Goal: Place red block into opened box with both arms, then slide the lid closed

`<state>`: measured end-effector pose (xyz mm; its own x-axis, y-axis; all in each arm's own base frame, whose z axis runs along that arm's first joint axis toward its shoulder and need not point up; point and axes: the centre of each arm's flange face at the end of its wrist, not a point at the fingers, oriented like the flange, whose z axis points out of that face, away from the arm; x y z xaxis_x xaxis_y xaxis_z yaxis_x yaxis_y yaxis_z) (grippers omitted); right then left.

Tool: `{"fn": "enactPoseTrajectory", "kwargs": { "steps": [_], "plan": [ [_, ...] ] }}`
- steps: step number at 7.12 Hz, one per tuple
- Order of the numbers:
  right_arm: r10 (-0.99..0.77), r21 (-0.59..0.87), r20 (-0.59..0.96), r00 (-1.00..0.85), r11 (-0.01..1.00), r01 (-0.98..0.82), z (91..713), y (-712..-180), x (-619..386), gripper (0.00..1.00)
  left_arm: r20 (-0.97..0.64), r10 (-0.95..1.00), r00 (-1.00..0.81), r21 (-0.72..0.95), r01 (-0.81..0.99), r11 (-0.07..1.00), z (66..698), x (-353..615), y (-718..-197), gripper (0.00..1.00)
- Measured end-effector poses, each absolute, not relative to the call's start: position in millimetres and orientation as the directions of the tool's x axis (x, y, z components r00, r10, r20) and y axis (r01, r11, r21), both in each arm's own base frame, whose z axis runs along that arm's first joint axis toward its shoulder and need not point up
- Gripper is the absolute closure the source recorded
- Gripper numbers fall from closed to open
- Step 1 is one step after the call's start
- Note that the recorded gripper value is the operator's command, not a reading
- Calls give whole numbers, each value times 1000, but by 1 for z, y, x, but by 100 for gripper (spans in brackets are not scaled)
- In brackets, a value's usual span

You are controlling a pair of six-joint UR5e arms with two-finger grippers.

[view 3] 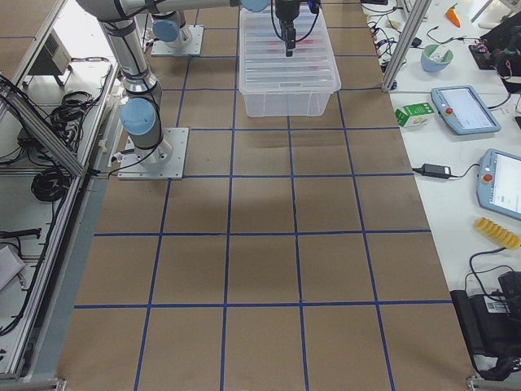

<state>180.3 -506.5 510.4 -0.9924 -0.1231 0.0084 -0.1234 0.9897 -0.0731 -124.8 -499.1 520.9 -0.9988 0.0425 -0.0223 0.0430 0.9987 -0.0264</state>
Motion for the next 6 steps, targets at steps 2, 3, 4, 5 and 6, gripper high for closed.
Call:
{"fn": "enactPoseTrajectory", "kwargs": {
  "steps": [2,3,4,5,6],
  "plan": [
    [-120,-73,7,-993,990,-120,511,-506,180,0,-23,42,-999,-25,43,999,520,-125,-499,0],
    [-119,-74,6,-993,990,-119,511,-506,181,0,-24,42,-999,-25,43,999,520,-125,-498,0],
    [-118,-74,6,-993,990,-118,511,-506,181,0,-24,42,-999,-25,43,999,520,-124,-499,0],
    [-118,-74,6,-993,990,-118,511,-506,181,0,-25,42,-999,-23,42,999,519,-124,-500,0],
    [-118,-72,6,-993,990,-118,511,-506,181,0,-24,42,-999,-24,43,999,519,-124,-500,0]
  ]
}}
